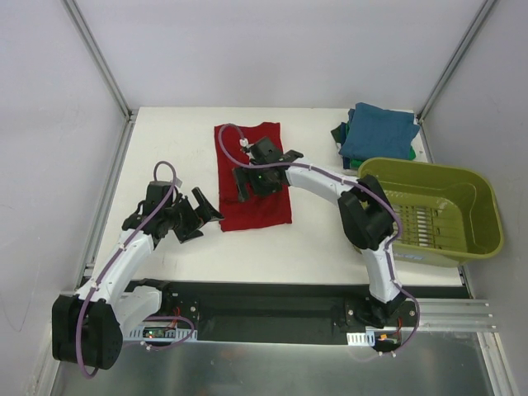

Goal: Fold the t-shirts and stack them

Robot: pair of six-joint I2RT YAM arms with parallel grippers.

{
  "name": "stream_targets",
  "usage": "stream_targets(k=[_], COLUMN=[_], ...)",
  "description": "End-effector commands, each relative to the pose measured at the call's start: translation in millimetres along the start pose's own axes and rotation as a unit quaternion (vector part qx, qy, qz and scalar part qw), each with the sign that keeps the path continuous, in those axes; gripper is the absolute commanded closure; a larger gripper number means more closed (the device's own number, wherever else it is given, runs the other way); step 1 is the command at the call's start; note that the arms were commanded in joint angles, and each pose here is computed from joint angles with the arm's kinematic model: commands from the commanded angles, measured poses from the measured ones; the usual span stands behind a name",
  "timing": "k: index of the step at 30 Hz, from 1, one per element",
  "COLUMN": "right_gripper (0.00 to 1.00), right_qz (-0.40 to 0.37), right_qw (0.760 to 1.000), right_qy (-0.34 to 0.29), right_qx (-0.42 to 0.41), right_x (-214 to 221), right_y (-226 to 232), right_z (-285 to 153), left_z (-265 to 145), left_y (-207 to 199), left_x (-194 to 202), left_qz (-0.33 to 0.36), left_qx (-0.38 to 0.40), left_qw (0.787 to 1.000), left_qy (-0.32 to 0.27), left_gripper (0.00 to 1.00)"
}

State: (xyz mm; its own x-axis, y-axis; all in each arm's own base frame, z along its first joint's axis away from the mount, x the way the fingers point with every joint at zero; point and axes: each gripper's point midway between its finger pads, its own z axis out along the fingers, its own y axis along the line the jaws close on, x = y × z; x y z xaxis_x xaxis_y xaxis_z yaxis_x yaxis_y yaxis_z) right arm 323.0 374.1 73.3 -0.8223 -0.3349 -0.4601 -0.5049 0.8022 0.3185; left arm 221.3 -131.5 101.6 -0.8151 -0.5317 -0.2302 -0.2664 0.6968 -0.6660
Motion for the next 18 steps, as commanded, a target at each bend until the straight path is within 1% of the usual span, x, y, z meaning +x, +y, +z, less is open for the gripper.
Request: stream_targets(k=[1, 4, 5, 6, 7, 8, 10, 12, 13, 14, 15, 16, 17, 18], right_gripper=[0.03, 0.03, 0.03, 0.03, 0.03, 0.03, 0.03, 0.03, 0.03, 0.03, 0.03, 0.03, 0.03, 0.03], right_qz=[-0.025, -0.017, -0.011, -0.007, 0.0, 0.007, 0.009, 0.005, 0.0, -0.005, -0.007, -0.007, -0.01, -0.013], right_qw=[0.996, 0.993, 0.992, 0.99, 0.989, 0.987, 0.984, 0.983, 0.984, 0.983, 0.982, 0.983, 0.978, 0.976], right_qy=[-0.082, -0.109, -0.106, -0.125, -0.13, -0.139, -0.156, -0.167, -0.165, -0.178, -0.183, -0.177, -0.203, -0.215], right_qx=[0.018, 0.046, 0.061, 0.061, 0.064, 0.084, 0.082, 0.07, 0.071, 0.048, 0.046, 0.051, 0.045, 0.04], right_x=[-63, -92, -92, -109, -115, -121, -136, -144, -142, -147, -146, -134, -138, -136], right_y=[1, -16, -27, -28, -35, -46, -50, -44, -44, -31, -29, -33, -25, -23], right_z=[0, 10, 22, 19, 19, 21, 14, 2, -2, -23, -32, -33, -63, -75], left_z=[1, 2, 1, 1, 1, 0, 0, -1, -1, -1, 0, -1, 0, -2], left_y=[5, 7, 7, 7, 8, 8, 8, 7, 6, 6, 8, 5, 3, -3], left_x=[3, 5, 5, 6, 7, 7, 8, 8, 8, 8, 7, 4, 3, -2], left_qz=[0.008, 0.007, 0.007, 0.007, 0.006, 0.006, 0.006, 0.006, 0.006, 0.005, 0.004, 0.005, 0.003, 0.005], left_qx=[-0.008, -0.01, -0.009, -0.008, -0.008, -0.006, -0.005, -0.003, -0.003, -0.003, -0.007, -0.006, -0.005, 0.002], left_qw=[1.0, 1.0, 1.0, 1.0, 1.0, 1.0, 1.0, 1.0, 1.0, 1.0, 1.0, 1.0, 1.0, 1.0], left_qy=[0.007, 0.011, 0.01, 0.012, 0.013, 0.011, 0.01, 0.01, 0.01, 0.009, 0.008, 0.005, 0.008, 0.003], left_gripper=[0.01, 0.01, 0.01, 0.01, 0.01, 0.01, 0.01, 0.01, 0.01, 0.01, 0.01, 0.01, 0.01, 0.01])
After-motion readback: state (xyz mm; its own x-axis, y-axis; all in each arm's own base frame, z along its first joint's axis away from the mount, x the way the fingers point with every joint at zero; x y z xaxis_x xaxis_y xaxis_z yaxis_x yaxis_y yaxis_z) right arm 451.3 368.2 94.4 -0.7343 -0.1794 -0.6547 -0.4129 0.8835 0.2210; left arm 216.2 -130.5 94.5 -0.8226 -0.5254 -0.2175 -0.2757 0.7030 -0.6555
